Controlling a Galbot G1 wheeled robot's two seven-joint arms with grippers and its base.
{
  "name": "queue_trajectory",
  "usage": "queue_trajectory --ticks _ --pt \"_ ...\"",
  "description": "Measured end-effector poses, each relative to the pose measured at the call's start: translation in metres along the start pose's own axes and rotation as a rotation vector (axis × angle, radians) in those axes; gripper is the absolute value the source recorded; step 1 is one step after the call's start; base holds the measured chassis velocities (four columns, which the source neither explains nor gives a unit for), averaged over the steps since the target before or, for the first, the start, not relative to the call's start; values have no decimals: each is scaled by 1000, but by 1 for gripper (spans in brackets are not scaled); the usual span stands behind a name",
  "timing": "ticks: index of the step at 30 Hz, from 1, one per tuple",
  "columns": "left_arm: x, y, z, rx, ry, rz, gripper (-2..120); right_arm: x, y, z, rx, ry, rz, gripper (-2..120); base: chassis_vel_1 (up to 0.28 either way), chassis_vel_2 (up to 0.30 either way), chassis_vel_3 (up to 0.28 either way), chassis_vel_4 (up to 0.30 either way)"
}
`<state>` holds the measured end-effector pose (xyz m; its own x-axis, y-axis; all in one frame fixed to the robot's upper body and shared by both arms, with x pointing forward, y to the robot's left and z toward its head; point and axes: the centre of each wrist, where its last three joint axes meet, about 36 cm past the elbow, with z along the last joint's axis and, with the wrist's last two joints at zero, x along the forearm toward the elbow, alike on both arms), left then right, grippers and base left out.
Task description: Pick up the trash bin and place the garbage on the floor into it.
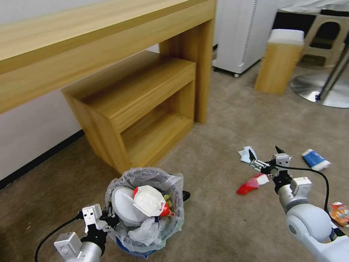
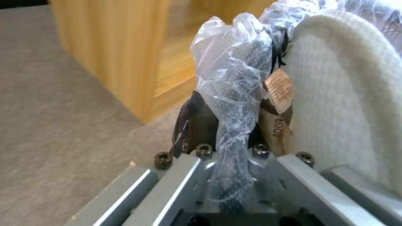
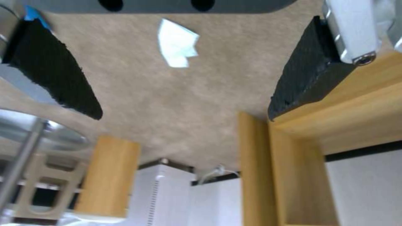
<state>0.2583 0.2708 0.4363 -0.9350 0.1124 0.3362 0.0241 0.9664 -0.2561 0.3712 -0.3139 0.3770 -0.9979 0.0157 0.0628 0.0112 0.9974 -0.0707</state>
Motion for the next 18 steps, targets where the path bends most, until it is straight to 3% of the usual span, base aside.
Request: queue_trajectory --ticks 10,18 --pt "-1 -1 0 4 -11 -10 1 1 3 4 -12 -10 -11 100 -79 -65 -70 -78" --pt "-1 1 0 2 -18 -19 1 0 9 7 -19 -33 -24 100 0 0 0 0"
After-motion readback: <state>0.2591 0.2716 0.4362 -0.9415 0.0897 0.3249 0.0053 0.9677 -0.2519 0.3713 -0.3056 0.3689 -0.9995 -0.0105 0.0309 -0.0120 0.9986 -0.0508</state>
